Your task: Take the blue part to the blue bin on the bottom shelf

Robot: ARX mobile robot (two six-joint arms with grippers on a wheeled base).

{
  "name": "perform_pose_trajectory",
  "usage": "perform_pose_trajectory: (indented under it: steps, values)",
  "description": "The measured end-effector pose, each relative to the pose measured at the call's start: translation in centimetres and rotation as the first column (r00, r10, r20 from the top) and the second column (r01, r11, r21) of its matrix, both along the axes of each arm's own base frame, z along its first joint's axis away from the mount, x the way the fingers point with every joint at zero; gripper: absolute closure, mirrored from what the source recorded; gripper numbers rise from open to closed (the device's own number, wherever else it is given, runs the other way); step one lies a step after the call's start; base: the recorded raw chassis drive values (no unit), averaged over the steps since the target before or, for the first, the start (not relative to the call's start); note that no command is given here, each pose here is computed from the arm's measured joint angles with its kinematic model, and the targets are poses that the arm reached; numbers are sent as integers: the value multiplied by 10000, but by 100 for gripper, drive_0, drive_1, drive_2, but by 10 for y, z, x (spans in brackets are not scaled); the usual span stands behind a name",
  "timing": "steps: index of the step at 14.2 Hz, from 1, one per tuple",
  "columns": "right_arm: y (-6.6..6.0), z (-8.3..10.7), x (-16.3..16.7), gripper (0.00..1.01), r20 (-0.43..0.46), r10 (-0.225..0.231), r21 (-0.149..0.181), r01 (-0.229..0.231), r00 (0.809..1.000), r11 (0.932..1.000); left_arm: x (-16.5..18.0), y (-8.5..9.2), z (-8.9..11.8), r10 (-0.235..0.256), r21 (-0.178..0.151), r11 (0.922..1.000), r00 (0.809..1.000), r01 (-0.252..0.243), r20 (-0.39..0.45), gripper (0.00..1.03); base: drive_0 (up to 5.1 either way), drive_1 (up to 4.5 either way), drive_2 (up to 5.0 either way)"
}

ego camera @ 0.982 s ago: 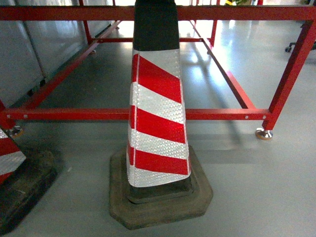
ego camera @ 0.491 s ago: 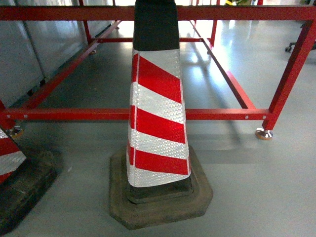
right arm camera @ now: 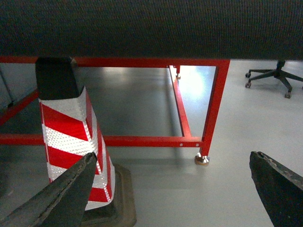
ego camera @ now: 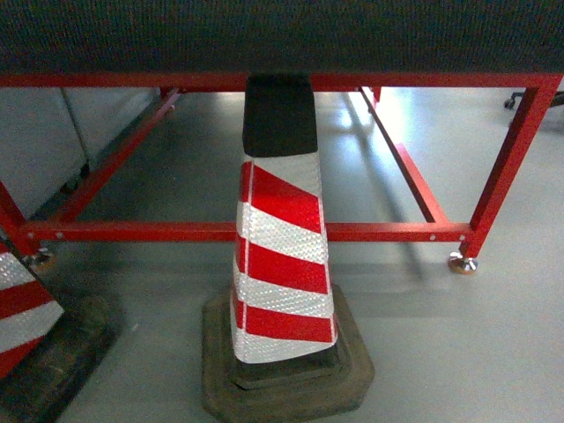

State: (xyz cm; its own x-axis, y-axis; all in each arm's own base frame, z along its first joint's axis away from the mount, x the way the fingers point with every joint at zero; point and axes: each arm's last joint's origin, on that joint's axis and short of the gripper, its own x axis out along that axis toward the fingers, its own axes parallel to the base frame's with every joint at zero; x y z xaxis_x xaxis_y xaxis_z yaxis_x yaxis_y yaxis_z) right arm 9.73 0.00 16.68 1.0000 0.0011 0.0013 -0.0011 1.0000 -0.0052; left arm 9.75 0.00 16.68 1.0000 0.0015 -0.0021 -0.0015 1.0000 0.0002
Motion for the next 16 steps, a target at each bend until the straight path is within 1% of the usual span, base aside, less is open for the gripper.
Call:
perform_pose_trajectory:
  steps: [3,16]
  values:
    - [0,0,0,3,-4,-27,73,27,10000,10000,0,0,0,-23,4,10000,10000,23,0,5,0,0,0]
    - [0,0,0,3,42,-15,57,15,10000,10000,0,0,1,-4,0,10000,10000,4,53,5,0,0,0]
